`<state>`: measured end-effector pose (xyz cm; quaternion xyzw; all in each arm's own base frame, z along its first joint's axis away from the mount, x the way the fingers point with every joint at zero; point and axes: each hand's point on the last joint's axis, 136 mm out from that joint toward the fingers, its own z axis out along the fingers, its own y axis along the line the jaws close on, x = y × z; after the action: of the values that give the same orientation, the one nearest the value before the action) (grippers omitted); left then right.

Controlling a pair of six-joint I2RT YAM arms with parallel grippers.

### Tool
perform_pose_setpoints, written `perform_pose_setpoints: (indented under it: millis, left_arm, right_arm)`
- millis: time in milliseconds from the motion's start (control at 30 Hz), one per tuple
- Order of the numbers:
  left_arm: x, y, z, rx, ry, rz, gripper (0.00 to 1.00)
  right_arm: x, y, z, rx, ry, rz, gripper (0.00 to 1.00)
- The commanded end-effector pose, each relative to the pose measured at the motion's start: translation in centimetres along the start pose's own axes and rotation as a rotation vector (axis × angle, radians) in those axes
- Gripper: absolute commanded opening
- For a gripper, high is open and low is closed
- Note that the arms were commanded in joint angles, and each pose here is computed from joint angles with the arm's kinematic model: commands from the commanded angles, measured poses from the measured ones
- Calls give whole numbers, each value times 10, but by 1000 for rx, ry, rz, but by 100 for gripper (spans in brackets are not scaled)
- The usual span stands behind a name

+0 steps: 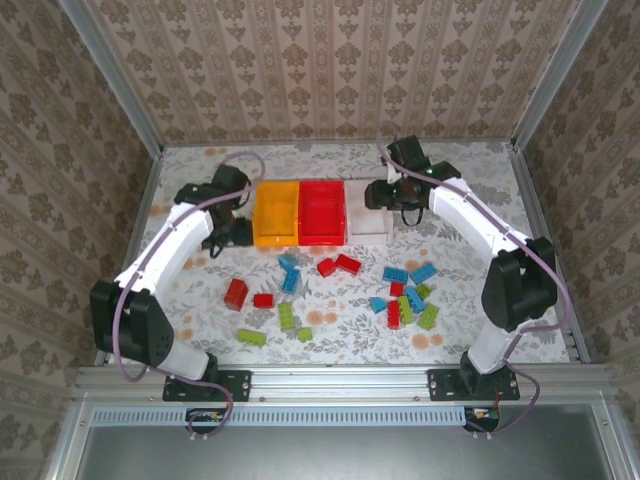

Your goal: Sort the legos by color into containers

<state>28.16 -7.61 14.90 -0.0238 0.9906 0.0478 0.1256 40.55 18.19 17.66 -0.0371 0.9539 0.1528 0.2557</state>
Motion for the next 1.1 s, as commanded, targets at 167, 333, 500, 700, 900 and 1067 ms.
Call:
perform_pose_setpoints:
  millis: [167,333,500,700,900,1067]
  left_arm:
    - [82,10,13,-47,179,-2,70]
    - [84,4,35,-58,220,63,69]
    - [79,-2,51,-48,236,107,66]
    - [73,-5,67,-46,266,129,63]
    - [71,-5,74,-46,281,140,55]
    - [71,-6,73,-36,270,139,40]
  right_arm:
    - [87,110,-7,-426,125,-79,66]
    - [122,122,1,-474,202,-75,66]
    - [126,122,3,-468,221,-76,67]
    - [128,120,6,-455,230,-66,66]
    - [128,119,10,-442,242,-64,65]
    - [128,118,13,-434,243,-62,64]
